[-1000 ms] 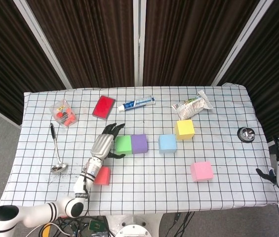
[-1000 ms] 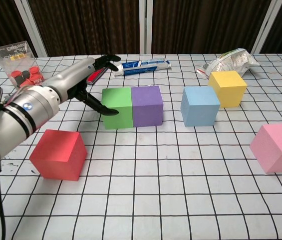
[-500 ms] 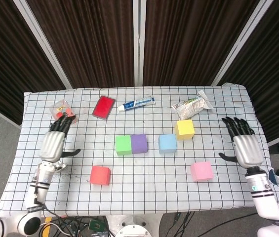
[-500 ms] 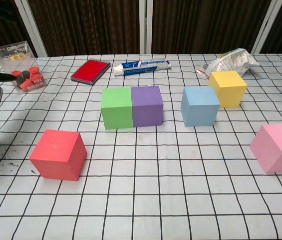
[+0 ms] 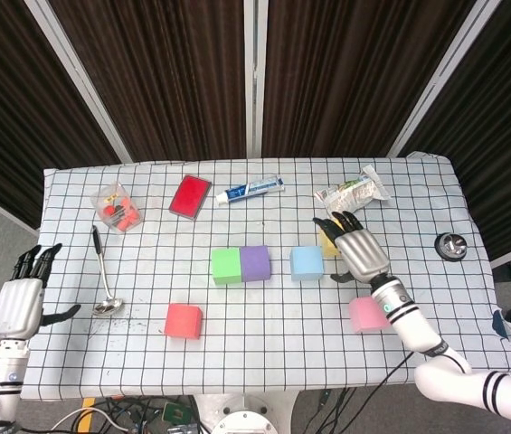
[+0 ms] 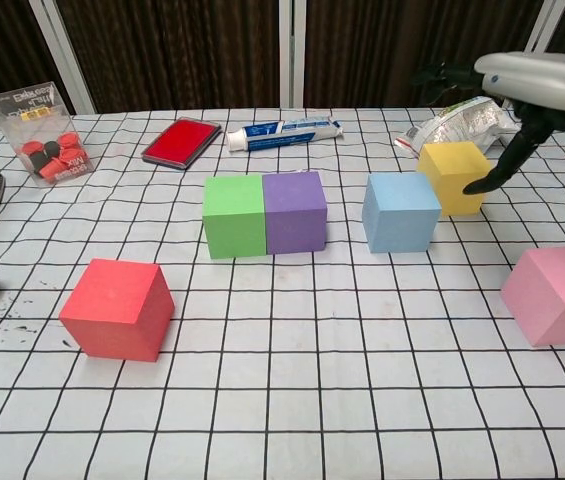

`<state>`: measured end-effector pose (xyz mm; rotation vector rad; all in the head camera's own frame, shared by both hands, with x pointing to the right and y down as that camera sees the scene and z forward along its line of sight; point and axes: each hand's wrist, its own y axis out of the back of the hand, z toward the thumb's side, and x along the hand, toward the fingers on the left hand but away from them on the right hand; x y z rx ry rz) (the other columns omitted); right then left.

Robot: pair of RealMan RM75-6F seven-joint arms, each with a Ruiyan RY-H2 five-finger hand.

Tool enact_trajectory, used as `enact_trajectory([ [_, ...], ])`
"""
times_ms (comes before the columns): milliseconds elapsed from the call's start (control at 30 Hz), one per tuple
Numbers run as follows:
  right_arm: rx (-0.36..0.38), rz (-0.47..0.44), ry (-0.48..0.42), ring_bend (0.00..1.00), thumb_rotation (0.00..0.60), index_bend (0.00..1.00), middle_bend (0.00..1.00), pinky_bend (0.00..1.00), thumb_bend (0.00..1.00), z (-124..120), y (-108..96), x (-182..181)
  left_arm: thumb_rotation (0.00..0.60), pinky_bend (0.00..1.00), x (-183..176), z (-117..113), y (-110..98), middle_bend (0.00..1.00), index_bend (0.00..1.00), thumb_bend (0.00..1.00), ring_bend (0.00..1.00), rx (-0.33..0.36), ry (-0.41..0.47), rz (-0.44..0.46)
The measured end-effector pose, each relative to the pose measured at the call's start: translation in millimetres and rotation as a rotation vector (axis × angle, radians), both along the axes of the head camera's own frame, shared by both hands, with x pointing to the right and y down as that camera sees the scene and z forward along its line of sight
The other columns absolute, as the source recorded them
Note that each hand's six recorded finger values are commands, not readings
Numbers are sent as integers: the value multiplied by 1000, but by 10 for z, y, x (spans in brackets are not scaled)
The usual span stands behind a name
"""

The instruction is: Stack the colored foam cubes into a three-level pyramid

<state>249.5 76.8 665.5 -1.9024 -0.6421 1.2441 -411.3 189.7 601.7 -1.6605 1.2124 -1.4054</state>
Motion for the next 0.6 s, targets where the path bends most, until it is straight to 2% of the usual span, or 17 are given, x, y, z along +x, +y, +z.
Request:
enact_trajectory([
  [267, -56, -20, 73, 0, 600, 0, 165, 0, 0, 347, 131, -113, 600, 71, -40, 6, 120, 122, 55, 0, 0, 20, 26, 0],
  [600, -31, 34, 36, 0, 600, 0, 248, 0, 0, 545, 102, -246, 600, 71, -150, 90, 169, 122, 55, 0, 0, 23, 37, -33],
])
